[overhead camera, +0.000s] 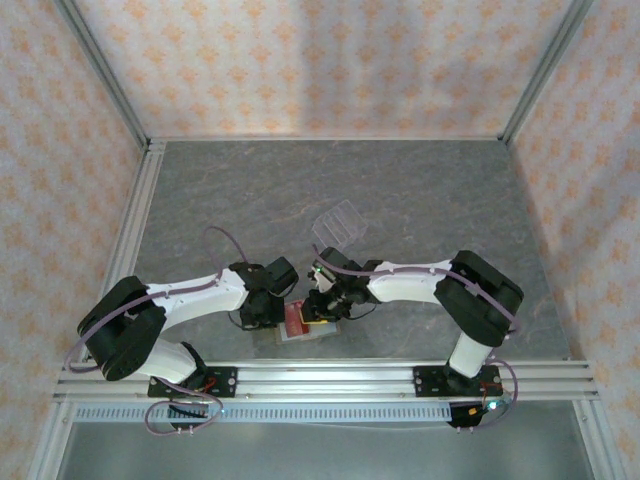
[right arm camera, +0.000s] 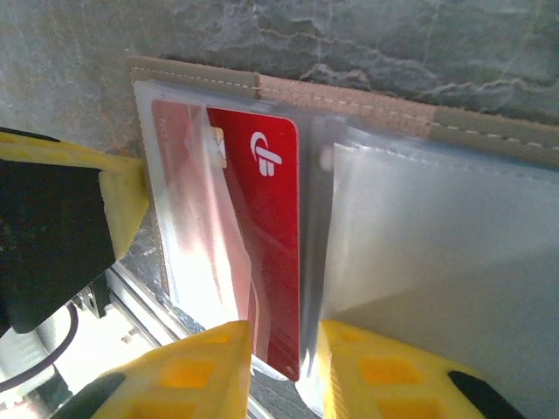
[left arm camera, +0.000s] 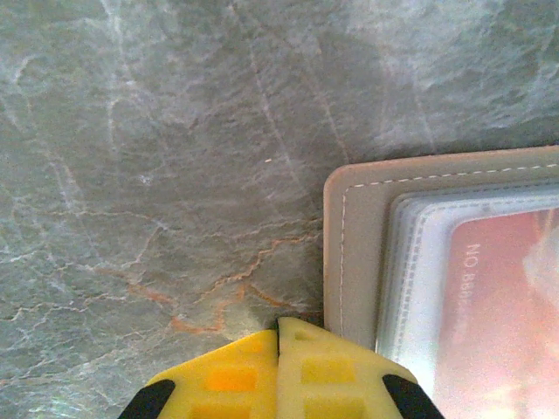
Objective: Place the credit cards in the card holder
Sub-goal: Insert the credit card into the card slot.
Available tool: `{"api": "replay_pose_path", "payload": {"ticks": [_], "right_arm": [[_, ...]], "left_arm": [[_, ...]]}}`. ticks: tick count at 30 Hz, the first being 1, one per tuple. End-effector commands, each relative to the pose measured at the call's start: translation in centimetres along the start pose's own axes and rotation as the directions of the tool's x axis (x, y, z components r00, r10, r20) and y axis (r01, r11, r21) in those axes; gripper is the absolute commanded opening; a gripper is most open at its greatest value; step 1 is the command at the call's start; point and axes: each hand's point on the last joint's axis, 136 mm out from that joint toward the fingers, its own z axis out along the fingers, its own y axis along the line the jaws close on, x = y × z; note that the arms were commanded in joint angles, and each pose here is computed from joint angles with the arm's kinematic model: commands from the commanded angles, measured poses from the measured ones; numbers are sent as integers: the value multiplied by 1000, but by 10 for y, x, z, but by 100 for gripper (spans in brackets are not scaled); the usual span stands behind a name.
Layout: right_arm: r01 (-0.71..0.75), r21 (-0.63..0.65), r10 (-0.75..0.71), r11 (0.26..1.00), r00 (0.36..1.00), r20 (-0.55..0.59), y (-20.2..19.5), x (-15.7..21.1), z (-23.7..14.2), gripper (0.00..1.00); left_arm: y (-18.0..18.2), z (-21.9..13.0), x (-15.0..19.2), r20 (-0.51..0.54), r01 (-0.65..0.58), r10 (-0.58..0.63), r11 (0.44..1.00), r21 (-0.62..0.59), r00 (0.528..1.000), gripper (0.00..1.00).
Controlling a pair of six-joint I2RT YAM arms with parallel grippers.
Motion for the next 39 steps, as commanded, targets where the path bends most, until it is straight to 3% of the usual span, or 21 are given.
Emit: {"api": "replay_pose_path", "payload": {"ticks": [1, 8, 20, 30, 39], "right_arm": [[26, -5, -26, 1000, 999, 21, 10, -5, -6, 23], [18, -44, -18, 999, 1000, 6, 17, -8, 1, 17], [1, -78, -1, 997, 1000, 5, 22, -9, 5, 16], [10, 52, -11, 999, 1000, 29, 2, -5, -8, 17], [1, 41, -1, 999, 1000, 6, 1, -5, 2, 21]], "left_arm": [[-25, 7, 1, 2, -24, 24, 995, 96, 1000, 0], [-26, 7, 0, 5, -21, 21, 995, 100, 1000, 0], [-26, 8, 0, 4, -25, 24, 995, 99, 1000, 0], [-25, 9, 0, 3, -26, 25, 995, 98, 1000, 0], [-25, 8, 1, 6, -21, 21, 994, 103, 1000, 0]]}}
